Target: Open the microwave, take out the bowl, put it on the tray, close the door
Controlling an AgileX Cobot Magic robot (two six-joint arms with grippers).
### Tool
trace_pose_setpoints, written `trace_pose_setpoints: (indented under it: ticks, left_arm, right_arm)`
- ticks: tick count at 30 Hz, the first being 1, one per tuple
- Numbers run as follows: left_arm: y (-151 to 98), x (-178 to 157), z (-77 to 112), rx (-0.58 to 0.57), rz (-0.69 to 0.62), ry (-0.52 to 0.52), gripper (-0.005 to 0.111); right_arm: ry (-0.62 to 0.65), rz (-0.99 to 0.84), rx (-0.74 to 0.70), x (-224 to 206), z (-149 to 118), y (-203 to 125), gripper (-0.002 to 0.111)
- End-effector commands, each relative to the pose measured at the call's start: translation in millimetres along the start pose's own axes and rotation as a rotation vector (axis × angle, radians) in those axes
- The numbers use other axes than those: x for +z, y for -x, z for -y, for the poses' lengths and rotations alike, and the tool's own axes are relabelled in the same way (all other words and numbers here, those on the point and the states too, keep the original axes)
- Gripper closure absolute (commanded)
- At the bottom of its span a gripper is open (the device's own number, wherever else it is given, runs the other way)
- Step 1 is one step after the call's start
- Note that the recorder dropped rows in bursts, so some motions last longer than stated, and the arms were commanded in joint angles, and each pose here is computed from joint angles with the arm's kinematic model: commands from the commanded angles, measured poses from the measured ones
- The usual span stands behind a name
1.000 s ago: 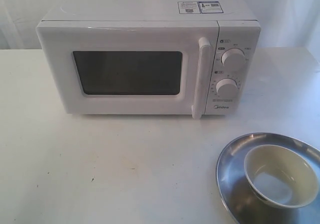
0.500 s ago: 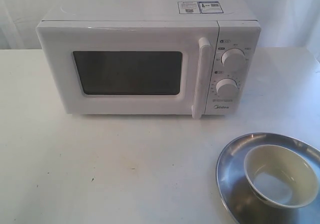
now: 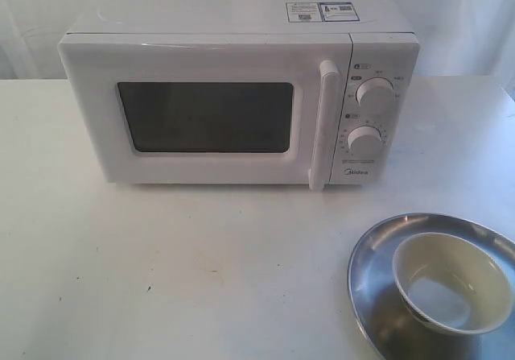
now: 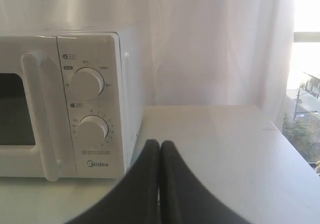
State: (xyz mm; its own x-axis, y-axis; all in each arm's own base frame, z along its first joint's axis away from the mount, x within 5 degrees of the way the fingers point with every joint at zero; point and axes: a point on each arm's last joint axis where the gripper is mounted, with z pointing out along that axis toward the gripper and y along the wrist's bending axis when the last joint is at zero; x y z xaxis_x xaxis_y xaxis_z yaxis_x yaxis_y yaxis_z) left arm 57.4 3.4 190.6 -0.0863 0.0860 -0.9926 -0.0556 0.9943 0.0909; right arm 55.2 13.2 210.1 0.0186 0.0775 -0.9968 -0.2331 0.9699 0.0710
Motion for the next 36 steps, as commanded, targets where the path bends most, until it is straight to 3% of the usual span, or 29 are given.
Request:
trace_pose_setpoints:
  ticks: [1, 36]
  left_arm:
    - [1.0, -0.3, 0.1, -0.004, 0.004, -0.002, 0.107]
    - [1.0, -0.3, 0.1, -0.004, 0.004, -0.002, 0.107]
  right_arm:
    - [-0.002, 0.016, -0.006, -0.4, 0.1, -0.1, 0.108]
    - [-0.003, -0.009, -0.005, -0.4, 0.2, -2.3, 0.108]
